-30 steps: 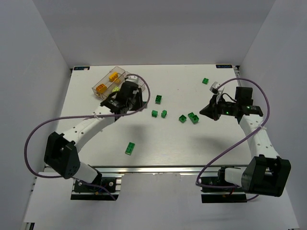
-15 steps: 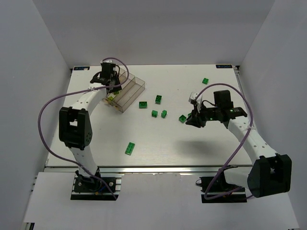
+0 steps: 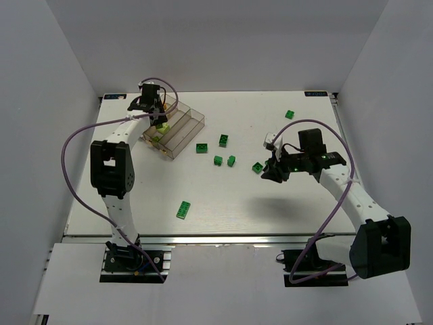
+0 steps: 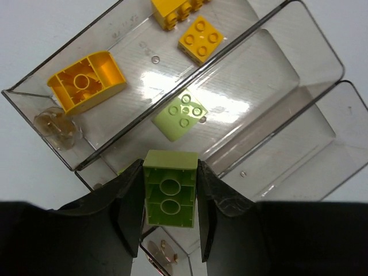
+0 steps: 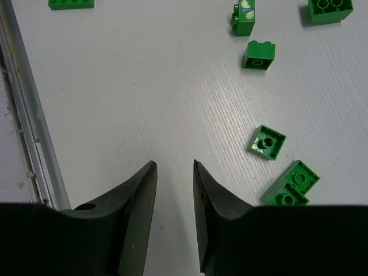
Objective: Sort the legos into containers by color
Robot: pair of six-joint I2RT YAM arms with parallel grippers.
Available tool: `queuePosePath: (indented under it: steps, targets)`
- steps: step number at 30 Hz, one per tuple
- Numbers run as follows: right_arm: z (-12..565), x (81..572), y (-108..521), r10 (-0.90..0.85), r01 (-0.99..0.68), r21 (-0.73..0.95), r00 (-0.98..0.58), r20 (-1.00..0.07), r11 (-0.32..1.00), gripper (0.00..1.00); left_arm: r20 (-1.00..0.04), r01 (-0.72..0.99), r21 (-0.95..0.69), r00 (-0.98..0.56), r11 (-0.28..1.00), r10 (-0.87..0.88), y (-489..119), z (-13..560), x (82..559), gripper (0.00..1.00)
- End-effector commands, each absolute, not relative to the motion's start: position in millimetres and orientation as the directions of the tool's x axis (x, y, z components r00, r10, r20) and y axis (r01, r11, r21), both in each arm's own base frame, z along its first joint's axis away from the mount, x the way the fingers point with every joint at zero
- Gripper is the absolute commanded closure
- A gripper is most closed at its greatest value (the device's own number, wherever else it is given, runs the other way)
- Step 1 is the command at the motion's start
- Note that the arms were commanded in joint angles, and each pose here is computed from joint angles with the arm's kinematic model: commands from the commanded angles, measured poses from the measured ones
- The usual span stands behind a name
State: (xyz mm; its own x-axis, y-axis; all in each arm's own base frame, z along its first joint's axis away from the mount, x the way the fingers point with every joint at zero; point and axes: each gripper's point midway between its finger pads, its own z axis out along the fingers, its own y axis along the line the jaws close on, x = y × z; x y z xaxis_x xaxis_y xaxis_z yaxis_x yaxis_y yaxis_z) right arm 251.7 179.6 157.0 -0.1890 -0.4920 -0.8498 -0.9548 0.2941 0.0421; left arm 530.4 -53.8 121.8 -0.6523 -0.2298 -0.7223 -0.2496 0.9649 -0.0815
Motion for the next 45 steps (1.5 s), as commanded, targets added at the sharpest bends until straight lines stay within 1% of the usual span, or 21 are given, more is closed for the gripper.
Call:
queuePosePath:
  steps: [1,2,9,12,15,18,19,20,21,22,23,24,25,26,27,29,30,32,35,40,45]
  targets:
    - [160,255,182,-0.497,-0.959,0.015,-0.160,-0.853,0.282,0.62,-0.752,-0.255,-0.069,-0.623,0.965,-0.218,-49,140,539,0.60]
    - [160,255,181,-0.498,-0.959,0.014,-0.160,-0.852,0.284,0.62,-0.748,-0.257,-0.064,-0.628,0.964,-0.217,-48,137,539,0.55]
    - [161,257,177,-0.511,-0.952,-0.002,-0.163,-0.844,0.307,0.58,-0.748,-0.265,-0.047,-0.630,0.963,-0.210,-46,141,541,0.35]
    - [161,260,176,-0.513,-0.947,-0.004,-0.170,-0.841,0.321,0.58,-0.761,-0.258,-0.062,-0.613,0.964,-0.213,-47,154,541,0.30]
    - [163,269,175,-0.498,-0.928,0.009,-0.208,-0.841,0.373,0.57,-0.777,-0.245,-0.091,-0.589,0.965,-0.222,-50,174,537,0.30]
    - [166,289,171,-0.461,-0.869,0.044,-0.304,-0.834,0.493,0.56,-0.797,-0.236,-0.144,-0.549,0.961,-0.254,-52,199,519,0.37]
    - [170,298,168,-0.456,-0.846,0.034,-0.320,-0.830,0.532,0.54,-0.797,-0.214,-0.170,-0.545,0.962,-0.262,-56,203,511,0.53]
    - [168,303,168,-0.431,-0.819,0.072,-0.372,-0.822,0.569,0.52,-0.785,-0.204,-0.179,-0.560,0.962,-0.265,-58,190,497,0.64]
    - [168,309,165,-0.428,-0.798,0.070,-0.393,-0.814,0.599,0.50,-0.803,-0.174,-0.226,-0.523,0.958,-0.284,-62,214,483,0.72]
    - [168,313,164,-0.419,-0.784,0.079,-0.411,-0.810,0.615,0.46,-0.801,-0.168,-0.244,-0.520,0.955,-0.296,-63,214,472,0.76]
    - [169,320,165,-0.412,-0.769,0.088,-0.431,-0.803,0.633,0.45,-0.803,-0.154,-0.261,-0.513,0.953,-0.303,-65,216,462,0.76]
    - [168,323,163,-0.395,-0.746,0.108,-0.463,-0.794,0.658,0.43,-0.794,-0.148,-0.281,-0.519,0.948,-0.317,-64,213,438,0.75]
    - [165,326,160,-0.391,-0.722,0.109,-0.489,-0.780,0.683,0.41,-0.784,-0.133,-0.303,-0.528,0.944,-0.326,-68,212,426,0.70]
    - [158,330,159,-0.390,-0.705,0.120,-0.517,-0.762,0.700,0.40,-0.777,-0.135,-0.313,-0.533,0.940,-0.335,-67,210,414,0.54]
    - [160,336,156,-0.379,-0.679,0.119,-0.536,-0.754,0.724,0.40,-0.748,-0.154,-0.325,-0.563,0.933,-0.353,-67,191,396,0.45]
    - [145,342,146,-0.393,-0.638,0.099,-0.581,-0.713,0.763,0.39,-0.753,-0.127,-0.389,-0.527,0.912,-0.395,-72,206,373,0.29]
    - [142,345,143,-0.401,-0.627,0.082,-0.588,-0.702,0.775,0.38,-0.751,-0.117,-0.405,-0.523,0.907,-0.403,-74,206,364,0.26]
    - [124,349,128,-0.433,-0.592,0.040,-0.632,-0.643,0.805,0.38,-0.748,-0.117,-0.431,-0.508,0.895,-0.427,-72,207,342,0.21]
    - [104,350,114,-0.469,-0.567,-0.003,-0.679,-0.565,0.824,0.40,-0.742,-0.087,-0.467,-0.504,0.880,-0.443,-77,210,323,0.20]
    - [85,345,109,-0.500,-0.580,0.000,-0.702,-0.507,0.815,0.44,-0.721,-0.054,-0.524,-0.502,0.850,-0.477,-85,209,307,0.19]
    - [71,347,108,-0.517,-0.587,0.001,-0.714,-0.471,0.810,0.45,-0.694,-0.042,-0.578,-0.500,0.815,-0.518,-92,200,295,0.18]
